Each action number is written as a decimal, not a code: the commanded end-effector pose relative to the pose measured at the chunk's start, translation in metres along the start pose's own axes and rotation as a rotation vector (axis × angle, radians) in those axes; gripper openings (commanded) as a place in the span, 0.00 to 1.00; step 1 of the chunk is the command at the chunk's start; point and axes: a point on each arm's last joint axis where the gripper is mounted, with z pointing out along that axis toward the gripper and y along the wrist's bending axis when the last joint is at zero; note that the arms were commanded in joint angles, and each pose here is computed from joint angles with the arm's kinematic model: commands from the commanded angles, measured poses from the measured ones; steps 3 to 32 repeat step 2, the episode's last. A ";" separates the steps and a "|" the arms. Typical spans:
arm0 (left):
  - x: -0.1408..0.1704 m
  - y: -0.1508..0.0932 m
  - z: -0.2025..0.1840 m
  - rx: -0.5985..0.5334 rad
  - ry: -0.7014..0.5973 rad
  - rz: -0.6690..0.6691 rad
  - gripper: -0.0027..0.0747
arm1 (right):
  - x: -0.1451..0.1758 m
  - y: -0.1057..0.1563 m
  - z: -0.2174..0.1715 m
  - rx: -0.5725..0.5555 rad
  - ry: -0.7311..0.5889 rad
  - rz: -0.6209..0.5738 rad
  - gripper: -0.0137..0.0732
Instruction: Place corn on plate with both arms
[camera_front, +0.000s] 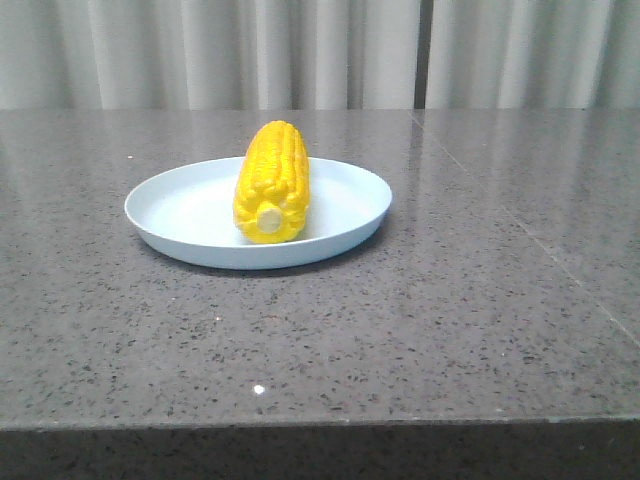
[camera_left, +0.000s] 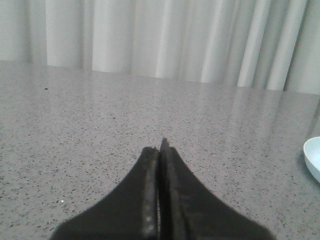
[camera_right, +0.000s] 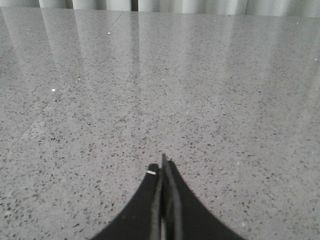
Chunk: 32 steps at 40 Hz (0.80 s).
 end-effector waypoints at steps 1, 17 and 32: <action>-0.006 0.000 -0.002 0.003 -0.092 -0.009 0.01 | -0.009 0.000 -0.002 -0.003 -0.087 -0.007 0.02; -0.006 0.000 -0.002 0.003 -0.092 -0.009 0.01 | -0.009 0.000 -0.002 -0.003 -0.087 -0.007 0.02; -0.006 0.000 -0.002 0.003 -0.092 -0.009 0.01 | -0.009 0.000 -0.002 -0.003 -0.087 -0.007 0.02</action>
